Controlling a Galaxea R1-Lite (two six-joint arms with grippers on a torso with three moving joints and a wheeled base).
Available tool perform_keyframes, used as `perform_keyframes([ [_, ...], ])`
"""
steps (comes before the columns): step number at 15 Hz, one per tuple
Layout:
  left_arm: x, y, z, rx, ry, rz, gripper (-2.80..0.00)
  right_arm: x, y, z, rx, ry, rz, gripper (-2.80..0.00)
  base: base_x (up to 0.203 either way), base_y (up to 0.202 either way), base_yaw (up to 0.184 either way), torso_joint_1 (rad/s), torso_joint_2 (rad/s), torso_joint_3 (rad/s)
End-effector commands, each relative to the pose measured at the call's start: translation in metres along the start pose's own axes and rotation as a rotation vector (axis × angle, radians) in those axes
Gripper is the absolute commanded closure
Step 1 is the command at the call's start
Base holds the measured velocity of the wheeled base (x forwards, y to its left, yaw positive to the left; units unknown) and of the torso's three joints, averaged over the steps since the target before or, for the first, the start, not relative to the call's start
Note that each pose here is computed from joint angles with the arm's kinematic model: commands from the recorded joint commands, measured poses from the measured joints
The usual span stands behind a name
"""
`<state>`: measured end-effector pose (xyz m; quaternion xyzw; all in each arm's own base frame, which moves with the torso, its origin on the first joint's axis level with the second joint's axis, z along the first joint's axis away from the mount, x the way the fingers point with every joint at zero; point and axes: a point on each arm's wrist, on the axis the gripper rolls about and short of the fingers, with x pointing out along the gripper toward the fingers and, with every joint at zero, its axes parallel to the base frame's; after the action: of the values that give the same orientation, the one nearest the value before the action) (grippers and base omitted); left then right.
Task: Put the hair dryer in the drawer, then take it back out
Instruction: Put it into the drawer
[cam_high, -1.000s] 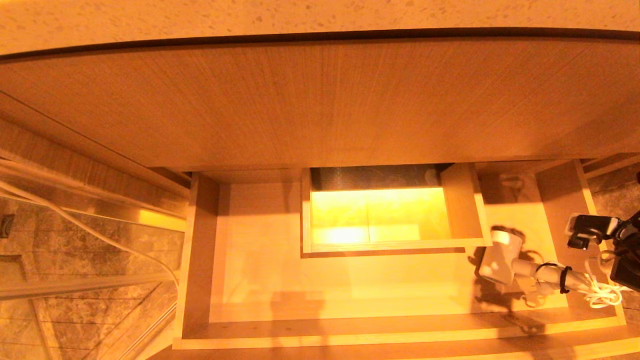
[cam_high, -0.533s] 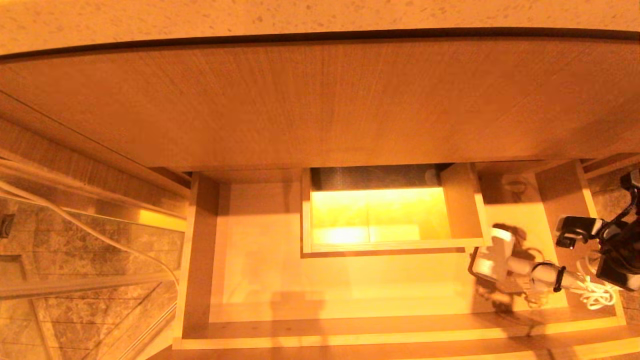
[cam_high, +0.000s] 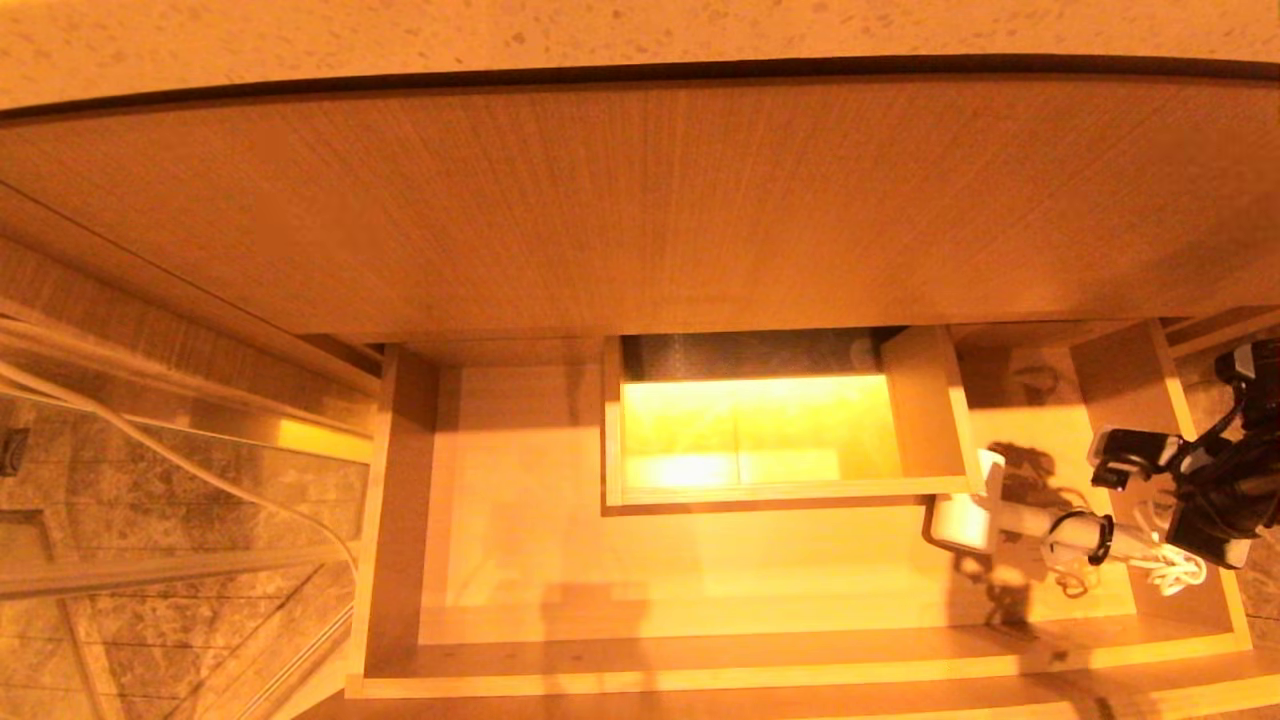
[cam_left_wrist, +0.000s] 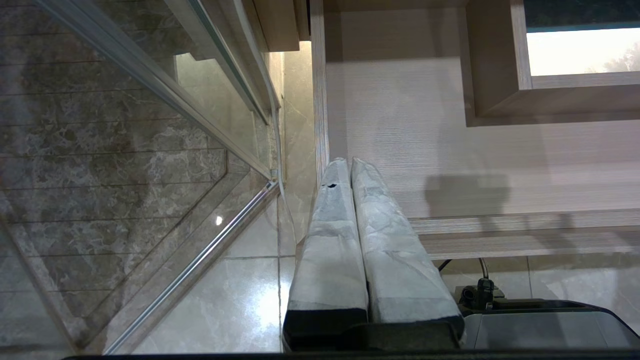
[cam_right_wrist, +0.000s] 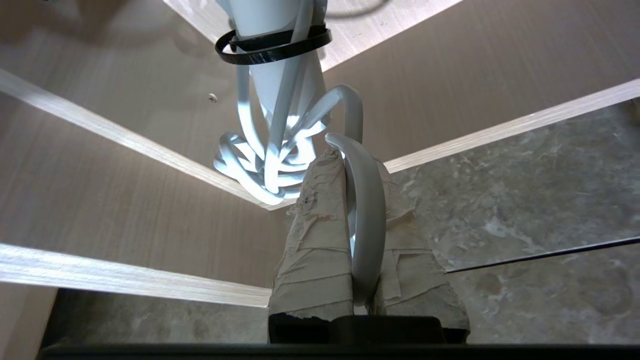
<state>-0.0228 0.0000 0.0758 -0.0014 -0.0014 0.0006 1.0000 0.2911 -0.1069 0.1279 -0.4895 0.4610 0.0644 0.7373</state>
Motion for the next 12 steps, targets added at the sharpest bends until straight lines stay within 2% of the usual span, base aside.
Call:
perform_keyframes([
  [1, 0.0, 0.0, 0.0, 0.0, 0.0, 0.0, 0.0, 0.0011, -0.0012, 0.0003, -0.015, -0.001, -0.006, 0.0, 0.0, 0.0, 0.0, 0.0, 0.0, 0.0],
  [12, 0.0, 0.0, 0.0, 0.0, 0.0, 0.0, 0.0, 0.0025, 0.0066, -0.0045, -0.029, 0.013, 0.012, 0.0, 0.0, 0.0, 0.0, 0.0, 0.0, 0.0],
])
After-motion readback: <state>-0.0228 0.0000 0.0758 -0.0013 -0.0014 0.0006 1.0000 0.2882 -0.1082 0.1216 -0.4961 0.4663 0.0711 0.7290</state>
